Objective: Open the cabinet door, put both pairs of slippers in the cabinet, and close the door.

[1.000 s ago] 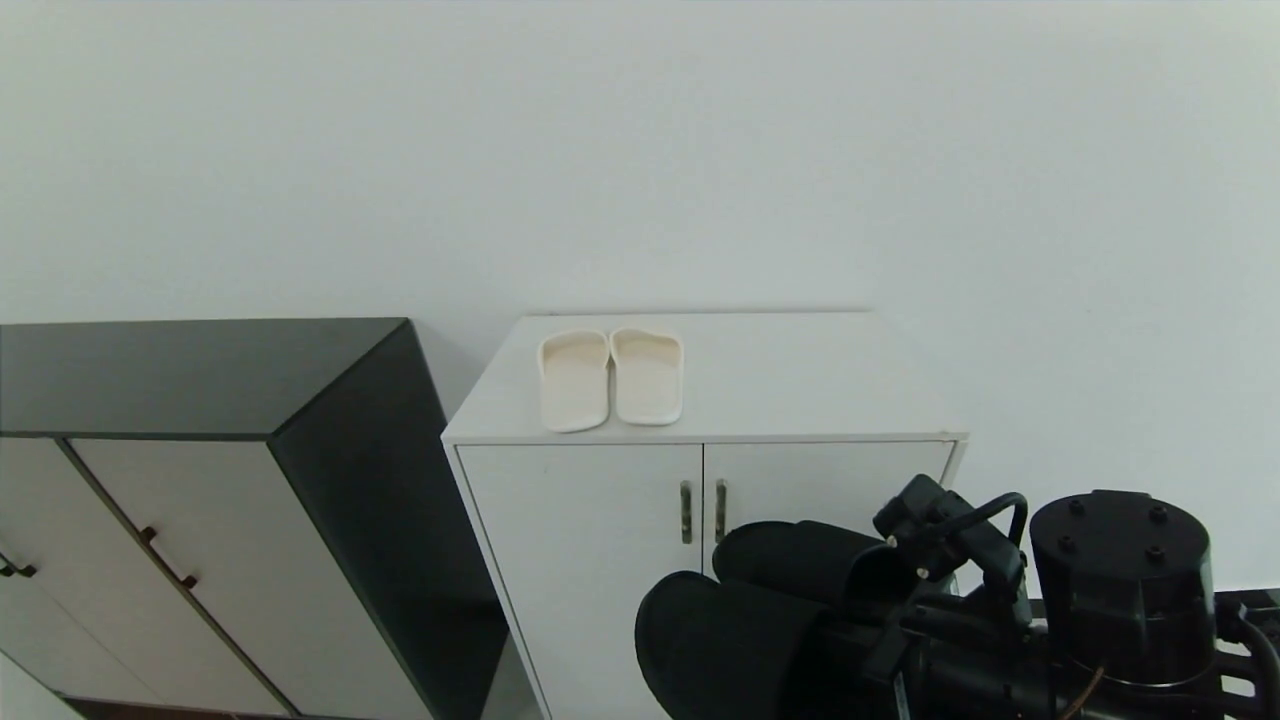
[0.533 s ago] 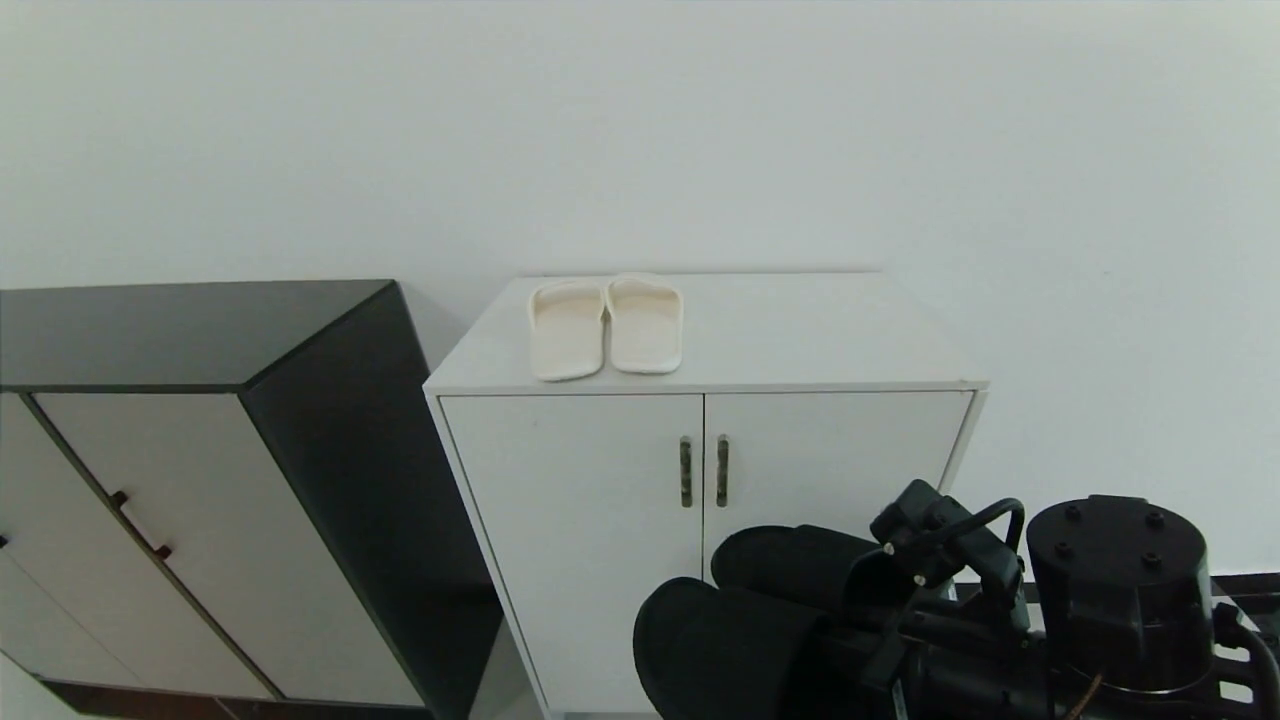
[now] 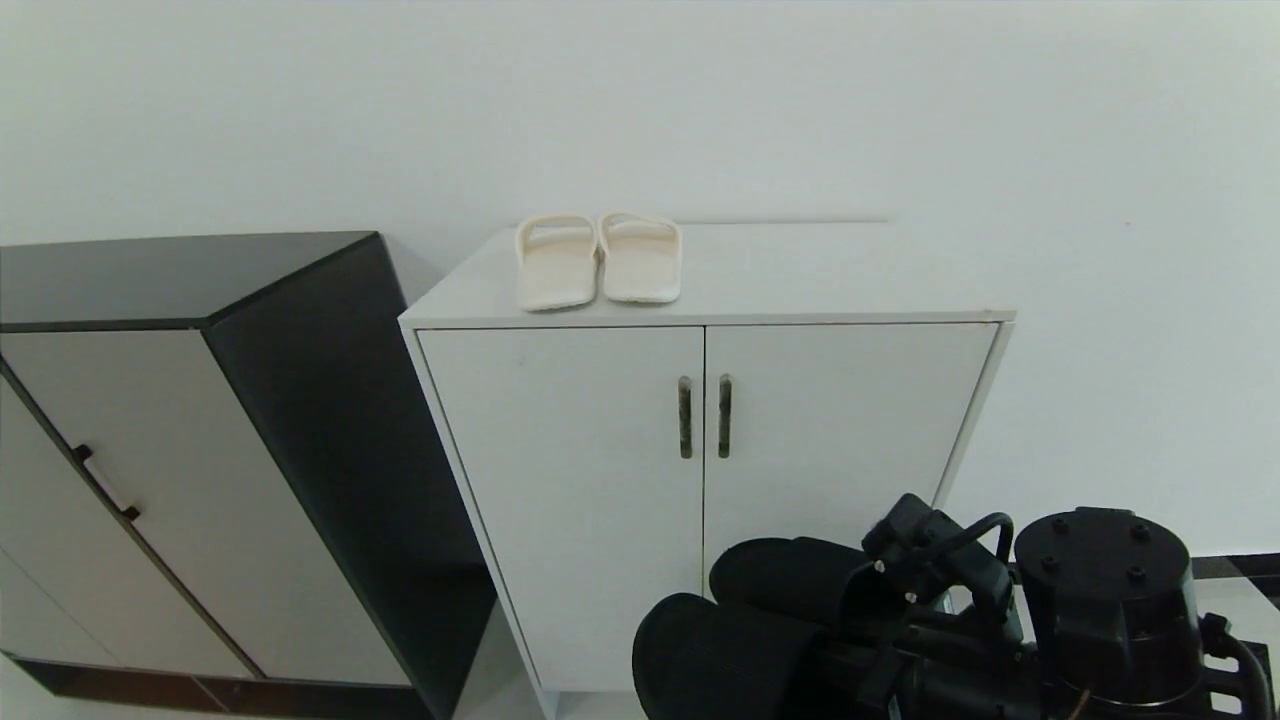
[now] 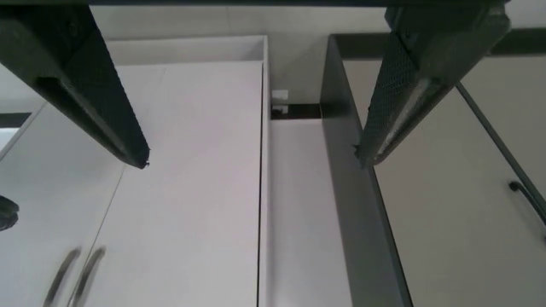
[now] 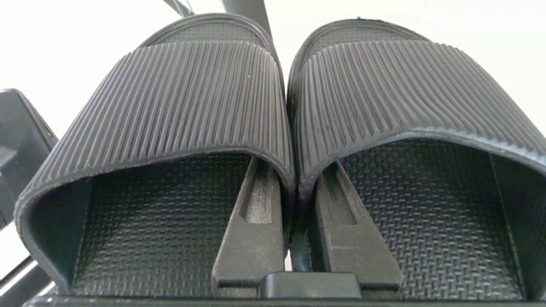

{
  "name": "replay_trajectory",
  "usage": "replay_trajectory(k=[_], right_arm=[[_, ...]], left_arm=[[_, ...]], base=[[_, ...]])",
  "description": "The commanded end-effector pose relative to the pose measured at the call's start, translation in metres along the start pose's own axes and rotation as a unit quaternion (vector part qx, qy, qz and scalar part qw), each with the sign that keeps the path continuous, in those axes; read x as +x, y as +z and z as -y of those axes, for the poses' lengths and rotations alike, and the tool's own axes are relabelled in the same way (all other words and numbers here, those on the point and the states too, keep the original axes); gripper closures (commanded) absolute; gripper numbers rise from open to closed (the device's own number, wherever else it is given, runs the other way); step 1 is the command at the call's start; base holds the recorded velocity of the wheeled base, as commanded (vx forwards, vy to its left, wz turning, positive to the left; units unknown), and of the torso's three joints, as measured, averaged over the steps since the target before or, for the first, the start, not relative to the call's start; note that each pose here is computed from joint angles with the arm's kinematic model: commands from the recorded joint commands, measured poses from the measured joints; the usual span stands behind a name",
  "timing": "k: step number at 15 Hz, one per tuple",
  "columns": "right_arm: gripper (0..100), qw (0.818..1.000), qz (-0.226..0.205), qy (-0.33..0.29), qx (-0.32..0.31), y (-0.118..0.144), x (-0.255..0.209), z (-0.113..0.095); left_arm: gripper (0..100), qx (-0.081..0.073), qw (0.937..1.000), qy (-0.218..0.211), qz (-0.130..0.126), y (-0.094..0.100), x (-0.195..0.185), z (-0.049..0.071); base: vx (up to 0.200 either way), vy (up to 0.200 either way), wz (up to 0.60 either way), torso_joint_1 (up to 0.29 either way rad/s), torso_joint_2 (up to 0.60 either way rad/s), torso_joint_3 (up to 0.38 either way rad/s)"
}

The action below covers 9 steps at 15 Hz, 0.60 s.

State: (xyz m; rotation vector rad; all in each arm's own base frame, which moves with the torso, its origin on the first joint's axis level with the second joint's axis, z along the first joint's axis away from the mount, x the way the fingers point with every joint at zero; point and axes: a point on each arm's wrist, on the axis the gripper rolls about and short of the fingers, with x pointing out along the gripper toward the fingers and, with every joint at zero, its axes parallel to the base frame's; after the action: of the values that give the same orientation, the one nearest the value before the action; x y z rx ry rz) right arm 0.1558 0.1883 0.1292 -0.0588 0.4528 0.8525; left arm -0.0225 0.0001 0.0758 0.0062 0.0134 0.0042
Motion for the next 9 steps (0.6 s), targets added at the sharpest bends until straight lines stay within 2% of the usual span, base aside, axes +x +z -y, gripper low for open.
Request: replay_trajectory(k=[1, 4, 6, 7, 8, 9], right_arm=[[100, 1.000, -0.004, 0.001, -0.006, -0.002, 0.001, -0.001], [100, 1.000, -0.004, 0.001, -0.008, -0.002, 0.001, -0.001], [100, 1.000, -0.005, 0.002, -0.009, -0.002, 0.001, -0.001], [100, 1.000, -0.002, 0.003, -0.011, -0.002, 0.000, -0.002], [100, 1.000, -0.004, 0.003, -0.011, -0.002, 0.000, -0.002], [100, 1.000, -0.005, 0.003, -0.011, -0.003, 0.000, -0.002]], left_arm=[[0, -0.006, 0.9998, -0.001, -0.019, 0.001, 0.003, 0.000], [0, -0.001, 0.9995, -0.019, -0.027, 0.001, 0.004, -0.001], [0, 0.000, 0.9986, -0.025, -0.046, 0.002, 0.007, -0.001], [0, 0.005, 0.9972, -0.037, -0.064, 0.003, 0.010, -0.001], [0, 0.014, 0.9968, -0.055, -0.057, 0.010, 0.011, -0.001], [0, 0.006, 0.9969, -0.070, -0.037, 0.041, 0.014, -0.001]], base=[[0.000, 0.000, 0.00, -0.154, 0.49, 0.315], [0.000, 0.000, 0.00, -0.142, 0.47, 0.323], [0.000, 0.000, 0.00, -0.119, 0.46, 0.342], [0.000, 0.000, 0.00, -0.105, 0.47, 0.344], [0.000, 0.000, 0.00, -0.105, 0.46, 0.354], [0.000, 0.000, 0.00, -0.090, 0.46, 0.373]])
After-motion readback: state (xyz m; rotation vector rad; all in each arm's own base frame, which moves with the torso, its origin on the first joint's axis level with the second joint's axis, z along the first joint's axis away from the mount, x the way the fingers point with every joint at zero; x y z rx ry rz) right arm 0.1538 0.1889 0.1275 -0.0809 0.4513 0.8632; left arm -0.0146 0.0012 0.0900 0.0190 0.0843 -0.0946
